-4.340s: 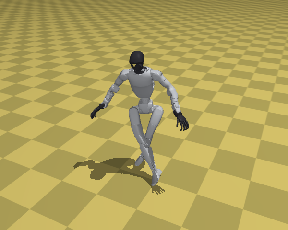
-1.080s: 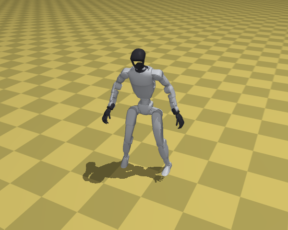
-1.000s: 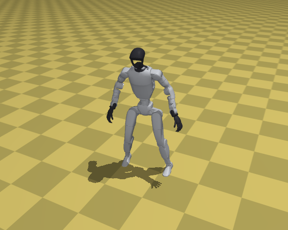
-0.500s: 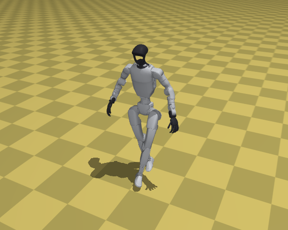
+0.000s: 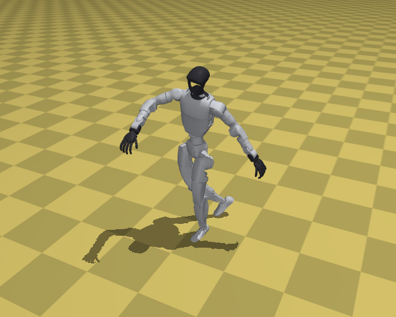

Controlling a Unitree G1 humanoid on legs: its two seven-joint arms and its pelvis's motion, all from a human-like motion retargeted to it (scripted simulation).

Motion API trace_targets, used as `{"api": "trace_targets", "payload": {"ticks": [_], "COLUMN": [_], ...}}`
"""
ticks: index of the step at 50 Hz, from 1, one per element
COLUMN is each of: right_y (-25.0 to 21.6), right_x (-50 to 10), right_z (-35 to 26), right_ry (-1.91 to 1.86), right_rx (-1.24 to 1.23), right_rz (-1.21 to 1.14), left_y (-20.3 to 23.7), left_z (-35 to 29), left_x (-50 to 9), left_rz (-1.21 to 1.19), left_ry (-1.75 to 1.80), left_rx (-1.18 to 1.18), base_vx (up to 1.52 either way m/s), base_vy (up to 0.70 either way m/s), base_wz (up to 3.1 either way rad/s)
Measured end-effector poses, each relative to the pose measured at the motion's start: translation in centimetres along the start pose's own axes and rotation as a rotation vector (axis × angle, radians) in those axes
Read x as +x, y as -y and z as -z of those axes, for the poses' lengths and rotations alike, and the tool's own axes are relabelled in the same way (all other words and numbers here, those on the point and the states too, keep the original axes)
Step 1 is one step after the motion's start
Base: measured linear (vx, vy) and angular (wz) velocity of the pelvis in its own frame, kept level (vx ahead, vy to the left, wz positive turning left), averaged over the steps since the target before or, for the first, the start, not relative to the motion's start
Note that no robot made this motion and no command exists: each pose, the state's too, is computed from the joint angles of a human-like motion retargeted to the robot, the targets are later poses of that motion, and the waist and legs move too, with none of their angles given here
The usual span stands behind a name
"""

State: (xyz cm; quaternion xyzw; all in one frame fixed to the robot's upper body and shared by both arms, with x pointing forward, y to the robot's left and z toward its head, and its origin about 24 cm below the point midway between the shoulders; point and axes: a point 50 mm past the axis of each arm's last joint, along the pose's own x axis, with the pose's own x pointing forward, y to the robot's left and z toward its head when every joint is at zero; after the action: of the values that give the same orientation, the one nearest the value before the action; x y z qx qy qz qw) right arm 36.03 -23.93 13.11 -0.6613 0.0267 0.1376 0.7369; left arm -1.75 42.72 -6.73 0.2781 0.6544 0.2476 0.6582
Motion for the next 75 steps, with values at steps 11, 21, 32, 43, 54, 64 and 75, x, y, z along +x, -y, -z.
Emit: {"api": "trace_targets", "payload": {"ticks": [11,21,32,43,54,64,75], "right_y": [-30.5,-37.5,-36.3,3.0,21.7,1.3,-27.5], "right_x": [-23.3,-39.4,-31.3,-4.5,-1.2,1.7,-22.7], "right_z": [7.9,-2.1,2.5,11.6,-12.5,-8.3,4.1], "right_ry": [-0.943,-1.226,-1.438,-0.530,0.322,0.143,-0.985], "right_rx": [0.553,1.176,0.976,0.532,0.249,0.505,0.959], "right_rz": [-0.602,-1.030,-0.494,0.480,0.863,0.484,0.112], "left_y": [2.2,4.1,10.9,9.9,-0.3,11.4,10.0], "left_z": [-29.9,-31.5,-15.7,2.6,15.4,-2.6,-34.0], "left_x": [-10.5,-18.6,-5.7,-1.6,-4.0,-1.7,-23.9], "left_rz": [-0.206,0.101,0.121,0.149,-0.332,-0.019,0.068], "left_ry": [0.891,1.379,0.697,0.001,-0.477,-0.217,1.458], "left_rx": [0.074,-0.277,0.193,0.066,-0.493,-0.599,-0.407], "base_vx": [0.23,0.16,0.09,0.01,0.53,0.58,0.33], "base_vy": [-0.54,-0.85,-0.96,-0.75,-0.91,-0.59,-0.86], "base_wz": [2.12,0.67,0.19,-1.09,-2.33,0.35,2.27]}}
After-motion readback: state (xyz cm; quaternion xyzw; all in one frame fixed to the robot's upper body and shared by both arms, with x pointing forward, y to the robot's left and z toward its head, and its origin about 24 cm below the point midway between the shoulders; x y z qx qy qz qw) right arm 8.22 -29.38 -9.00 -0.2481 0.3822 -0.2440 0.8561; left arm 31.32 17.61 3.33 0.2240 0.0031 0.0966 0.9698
